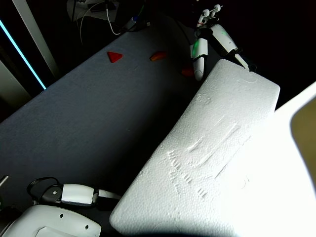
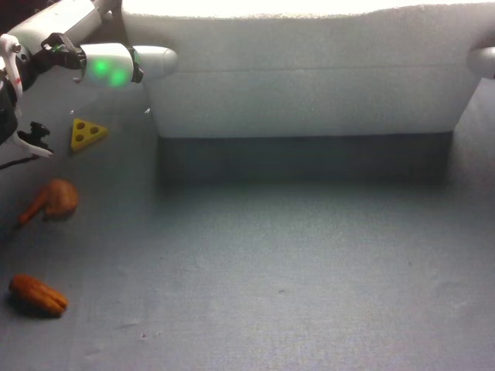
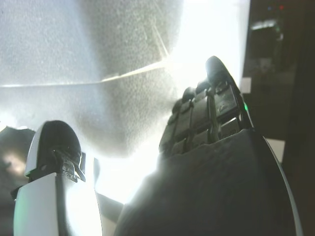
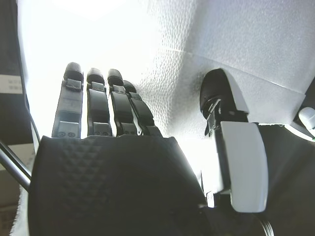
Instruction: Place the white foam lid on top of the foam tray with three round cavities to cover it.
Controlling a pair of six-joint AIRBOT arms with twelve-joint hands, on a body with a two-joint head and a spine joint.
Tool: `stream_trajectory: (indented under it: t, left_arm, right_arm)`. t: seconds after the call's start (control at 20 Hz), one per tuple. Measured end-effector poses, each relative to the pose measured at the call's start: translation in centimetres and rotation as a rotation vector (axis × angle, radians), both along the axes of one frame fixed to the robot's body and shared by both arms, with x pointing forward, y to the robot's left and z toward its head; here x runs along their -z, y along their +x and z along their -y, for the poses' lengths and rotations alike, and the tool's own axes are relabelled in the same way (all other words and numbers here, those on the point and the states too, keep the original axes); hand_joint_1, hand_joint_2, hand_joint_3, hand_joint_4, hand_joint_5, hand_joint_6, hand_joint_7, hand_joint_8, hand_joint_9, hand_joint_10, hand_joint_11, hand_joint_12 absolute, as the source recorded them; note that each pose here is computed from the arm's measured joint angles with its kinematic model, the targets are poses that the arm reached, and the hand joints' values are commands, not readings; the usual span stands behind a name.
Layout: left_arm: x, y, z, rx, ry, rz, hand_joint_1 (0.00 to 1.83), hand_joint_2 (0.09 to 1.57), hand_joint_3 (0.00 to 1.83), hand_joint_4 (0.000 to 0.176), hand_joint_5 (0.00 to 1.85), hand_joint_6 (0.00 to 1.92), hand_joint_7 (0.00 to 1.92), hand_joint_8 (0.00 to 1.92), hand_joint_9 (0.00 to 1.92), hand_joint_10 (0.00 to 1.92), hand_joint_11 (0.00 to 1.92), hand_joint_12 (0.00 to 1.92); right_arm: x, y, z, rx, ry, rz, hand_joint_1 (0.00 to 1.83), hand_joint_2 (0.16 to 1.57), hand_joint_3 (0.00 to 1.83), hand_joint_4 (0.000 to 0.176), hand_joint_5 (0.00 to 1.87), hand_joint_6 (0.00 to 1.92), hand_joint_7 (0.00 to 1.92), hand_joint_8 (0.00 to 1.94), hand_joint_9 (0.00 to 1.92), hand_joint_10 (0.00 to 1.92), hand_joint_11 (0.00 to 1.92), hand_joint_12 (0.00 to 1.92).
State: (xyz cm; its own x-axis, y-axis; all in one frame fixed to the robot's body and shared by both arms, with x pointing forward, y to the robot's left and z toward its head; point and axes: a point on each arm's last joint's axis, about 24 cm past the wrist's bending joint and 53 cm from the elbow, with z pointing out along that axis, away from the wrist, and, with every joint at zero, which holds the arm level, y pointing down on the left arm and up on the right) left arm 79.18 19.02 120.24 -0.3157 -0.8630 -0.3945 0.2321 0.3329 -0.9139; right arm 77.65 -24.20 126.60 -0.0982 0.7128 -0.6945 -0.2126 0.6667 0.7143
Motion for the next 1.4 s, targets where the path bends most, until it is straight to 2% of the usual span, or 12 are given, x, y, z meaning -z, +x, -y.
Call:
stream_trajectory:
  t: [0.1, 0.25, 0.3, 0.35, 0.5, 0.8, 1.0, 1.1, 1.15, 1.2, 1.35, 1.4]
  left_arm:
    - [0.0, 0.2, -0.1, -0.004, 0.01, -0.004, 0.44, 0.95, 0.0, 0.075, 0.0, 0.0, 0.0, 0.0, 0.0, 0.0, 0.0, 0.38]
    - [0.3, 0.4, -0.1, -0.009, 0.016, -0.017, 0.45, 0.93, 0.0, 0.085, 0.0, 0.0, 0.0, 0.0, 0.0, 0.0, 0.0, 0.77]
    - [0.3, 0.4, -0.1, -0.01, 0.017, -0.018, 0.46, 0.93, 0.0, 0.089, 0.0, 0.0, 0.0, 0.0, 0.0, 0.0, 0.0, 1.1]
    - [0.4, 0.4, -0.2, -0.012, 0.017, -0.02, 0.47, 0.93, 0.0, 0.086, 0.0, 0.0, 0.0, 0.0, 0.0, 0.0, 0.0, 1.13]
    - [0.7, 0.4, -0.5, -0.018, 0.02, -0.022, 0.46, 0.94, 0.0, 0.069, 0.0, 0.0, 0.0, 0.0, 0.0, 0.0, 0.0, 0.64]
    - [2.3, 0.2, -1.4, -0.033, 0.056, -0.06, 0.46, 0.96, 0.0, 0.075, 0.0, 0.0, 0.0, 0.0, 0.0, 0.0, 0.0, 0.69]
    - [1.8, 0.2, -2.7, -0.058, 0.05, -0.057, 0.44, 0.98, 0.0, 0.055, 0.0, 0.0, 0.0, 0.0, 0.0, 0.0, 0.0, 0.34]
    - [1.7, 0.1, -3.6, -0.072, 0.05, -0.046, 0.44, 0.99, 0.0, 0.05, 0.0, 0.0, 0.0, 0.0, 0.0, 0.0, 0.0, 0.89]
    - [1.8, 0.2, -3.8, -0.076, 0.046, -0.05, 0.43, 0.98, 0.0, 0.052, 0.0, 0.0, 0.0, 0.0, 0.0, 0.0, 0.0, 0.91]
    - [1.8, 0.1, -3.8, -0.078, 0.044, -0.051, 0.44, 0.97, 0.0, 0.065, 0.0, 0.0, 0.0, 0.0, 0.0, 0.0, 0.0, 0.4]
    - [1.8, -0.1, -3.7, -0.076, 0.037, -0.052, 0.47, 0.97, 0.0, 0.06, 0.0, 0.0, 0.0, 0.0, 0.0, 0.0, 0.0, 0.57]
    - [1.7, -0.1, -3.9, -0.078, 0.037, -0.049, 0.49, 0.96, 0.0, 0.051, 0.0, 0.0, 0.0, 0.0, 0.0, 0.0, 0.0, 0.42]
  right_arm:
    - [0.2, 0.0, 0.0, 0.009, -0.013, -0.003, 0.38, 1.21, 0.0, 0.0, 0.0, 0.0, 0.0, 0.0, 0.0, 0.0, 0.0, 0.0]
    - [0.3, 0.0, -0.1, 0.009, -0.001, -0.011, 0.38, 1.24, 0.01, 0.0, 0.0, 0.0, 0.0, 0.0, 0.0, 0.0, 0.0, 0.0]
    - [0.3, 0.0, -0.2, 0.009, 0.003, -0.013, 0.38, 1.25, 0.01, 0.0, 0.0, 0.0, 0.0, 0.0, 0.0, 0.0, 0.0, 0.0]
    - [0.3, -0.1, -0.3, 0.008, 0.01, -0.014, 0.41, 1.24, 0.0, 0.0, 0.0, 0.0, 0.0, 0.0, 0.0, 0.0, 0.0, 0.0]
    - [0.2, -0.5, -0.2, 0.006, 0.008, -0.014, 0.36, 1.23, 0.0, 0.0, 0.0, 0.0, 0.0, 0.0, 0.0, 0.0, 0.0, 0.0]
    - [0.0, -1.4, 0.2, 0.004, -0.042, -0.021, 0.38, 1.22, 0.0, 0.0, 0.0, 0.0, 0.0, 0.0, 0.0, 0.0, 0.0, 0.0]
    - [-0.6, -1.8, 0.7, 0.008, -0.065, -0.007, 0.41, 1.24, 0.0, 0.0, 0.0, 0.0, 0.0, 0.0, 0.0, 0.0, 0.0, 0.0]
    - [-0.7, -1.9, 1.1, 0.012, -0.067, -0.008, 0.45, 1.24, 0.0, 0.0, 0.0, 0.0, 0.0, 0.0, 0.0, 0.0, 0.0, 0.0]
    - [-0.7, -2.0, 1.2, 0.016, -0.067, -0.005, 0.43, 1.23, 0.0, 0.0, 0.0, 0.0, 0.0, 0.0, 0.0, 0.0, 0.0, 0.0]
    - [-0.8, -2.1, 1.4, 0.017, -0.067, -0.004, 0.47, 1.21, 0.0, 0.0, 0.0, 0.0, 0.0, 0.0, 0.0, 0.0, 0.0, 0.0]
    - [-1.0, -2.2, 1.8, 0.025, -0.066, 0.001, 0.46, 1.22, 0.0, 0.0, 0.0, 0.0, 0.0, 0.0, 0.0, 0.0, 0.0, 0.0]
    - [-1.1, -2.3, 2.0, 0.029, -0.066, 0.004, 0.48, 1.22, 0.0, 0.0, 0.0, 0.0, 0.0, 0.0, 0.0, 0.0, 0.0, 0.0]
